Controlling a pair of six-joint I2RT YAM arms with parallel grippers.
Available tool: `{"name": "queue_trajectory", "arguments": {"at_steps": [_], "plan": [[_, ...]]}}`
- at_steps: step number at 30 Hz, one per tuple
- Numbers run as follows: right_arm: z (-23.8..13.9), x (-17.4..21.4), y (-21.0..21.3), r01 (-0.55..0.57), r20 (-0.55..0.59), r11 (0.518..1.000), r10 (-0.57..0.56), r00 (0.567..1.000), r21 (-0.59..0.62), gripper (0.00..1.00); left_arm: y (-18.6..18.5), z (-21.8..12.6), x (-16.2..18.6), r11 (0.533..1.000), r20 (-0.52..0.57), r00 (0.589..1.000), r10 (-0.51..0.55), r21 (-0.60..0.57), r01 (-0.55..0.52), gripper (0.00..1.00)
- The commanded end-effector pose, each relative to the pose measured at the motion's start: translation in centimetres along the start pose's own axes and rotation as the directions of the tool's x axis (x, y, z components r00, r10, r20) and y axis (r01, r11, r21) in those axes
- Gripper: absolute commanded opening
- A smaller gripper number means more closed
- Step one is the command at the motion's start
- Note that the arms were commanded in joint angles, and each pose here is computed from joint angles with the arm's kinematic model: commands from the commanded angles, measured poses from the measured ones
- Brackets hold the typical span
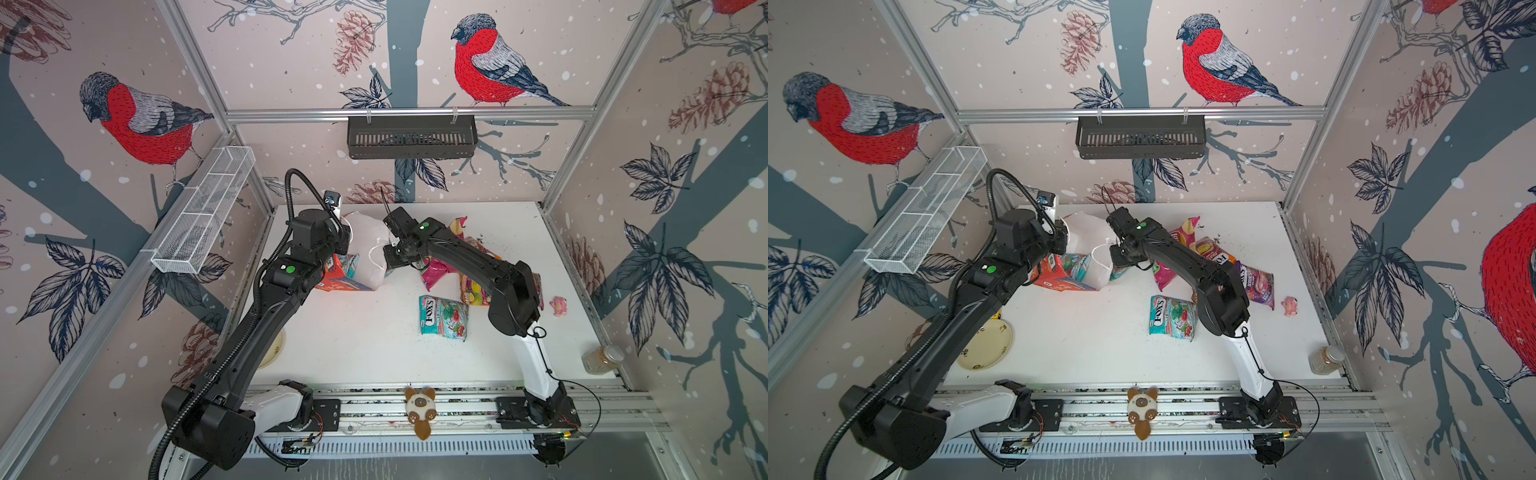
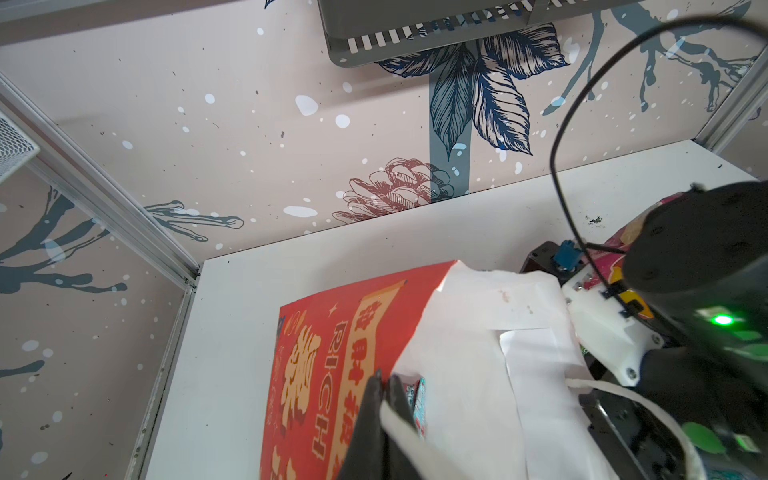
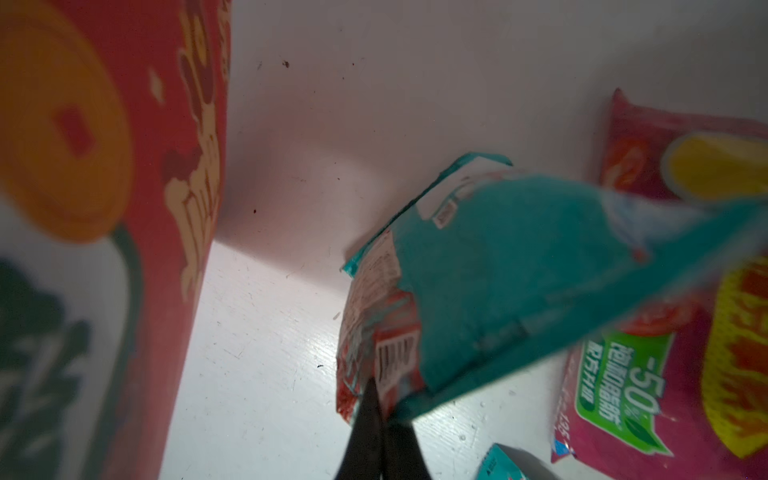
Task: Take the snacks out of the paper bag
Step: 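Lower the teal packet onto the table beside the bag and open the right gripper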
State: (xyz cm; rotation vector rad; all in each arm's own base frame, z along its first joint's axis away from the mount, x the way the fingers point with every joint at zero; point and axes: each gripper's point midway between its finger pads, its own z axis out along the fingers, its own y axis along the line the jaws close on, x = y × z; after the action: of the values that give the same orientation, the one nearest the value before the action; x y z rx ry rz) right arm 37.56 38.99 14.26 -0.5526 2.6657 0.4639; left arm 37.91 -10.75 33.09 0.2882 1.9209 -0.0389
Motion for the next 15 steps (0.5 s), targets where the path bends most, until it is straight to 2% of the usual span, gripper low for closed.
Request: {"name": "queue_trajectory", "arguments": {"at_steps": [1, 7, 15], "plan": [[-2.6, -0.1, -0.8, 0.003, 0.037, 0.998, -0.005, 0.999, 0.055, 0.00, -0.2, -0.3, -1.8, 1.000, 0.071, 0.997, -0.004, 0.015, 0.003, 0.00], [-5.9, 1.7, -0.8, -0.022, 0.021, 0.997, 0.021, 1.000, 0.079, 0.00, -0.2, -0.1, -1.9, 1.000, 0.074, 0.997, 0.002, 0.017, -0.004, 0.00], [-4.9, 6.0, -1.6, 0.000, -0.101, 0.983, 0.019, 0.995, 0.183, 0.02, -0.3, 0.0, -1.8, 1.000, 0.074, 0.997, 0.006, 0.022, -0.008, 0.00]]}}
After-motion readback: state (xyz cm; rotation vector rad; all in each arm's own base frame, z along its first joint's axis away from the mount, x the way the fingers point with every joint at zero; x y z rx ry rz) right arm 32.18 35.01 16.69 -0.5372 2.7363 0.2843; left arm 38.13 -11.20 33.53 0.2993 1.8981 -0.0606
